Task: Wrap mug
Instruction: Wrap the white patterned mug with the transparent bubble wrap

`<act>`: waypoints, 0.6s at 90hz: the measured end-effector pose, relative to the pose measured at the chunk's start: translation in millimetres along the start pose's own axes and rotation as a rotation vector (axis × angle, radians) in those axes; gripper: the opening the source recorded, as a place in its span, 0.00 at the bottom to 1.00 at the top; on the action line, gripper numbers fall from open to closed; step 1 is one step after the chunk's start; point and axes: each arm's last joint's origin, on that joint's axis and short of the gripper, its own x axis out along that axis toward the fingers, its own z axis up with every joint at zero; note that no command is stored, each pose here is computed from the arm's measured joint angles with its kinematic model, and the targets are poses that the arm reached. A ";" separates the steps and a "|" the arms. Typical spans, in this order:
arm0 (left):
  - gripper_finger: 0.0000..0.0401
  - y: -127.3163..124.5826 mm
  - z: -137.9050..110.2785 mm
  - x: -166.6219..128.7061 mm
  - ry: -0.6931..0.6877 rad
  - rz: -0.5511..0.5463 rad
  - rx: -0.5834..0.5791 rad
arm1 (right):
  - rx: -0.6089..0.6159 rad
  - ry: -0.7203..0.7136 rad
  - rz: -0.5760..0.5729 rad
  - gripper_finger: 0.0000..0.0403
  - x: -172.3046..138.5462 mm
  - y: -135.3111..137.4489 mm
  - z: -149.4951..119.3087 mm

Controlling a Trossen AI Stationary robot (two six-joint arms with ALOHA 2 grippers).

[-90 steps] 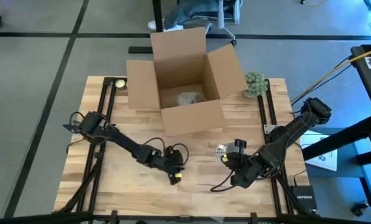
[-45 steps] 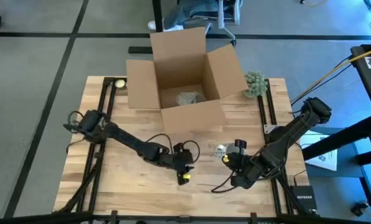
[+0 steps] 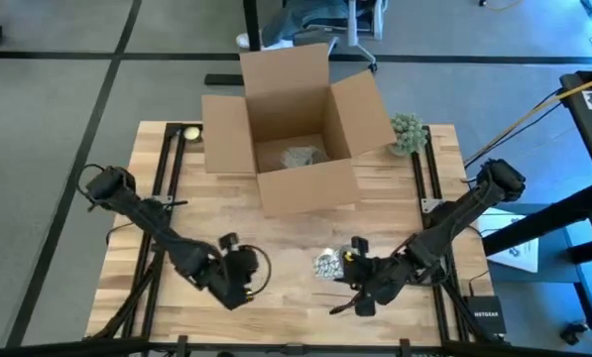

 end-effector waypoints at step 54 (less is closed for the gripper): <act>0.22 14.1 -85.3 60.9 0.091 -0.100 -0.295 | -0.034 0.152 -0.047 0.01 49.1 -7.8 -13.7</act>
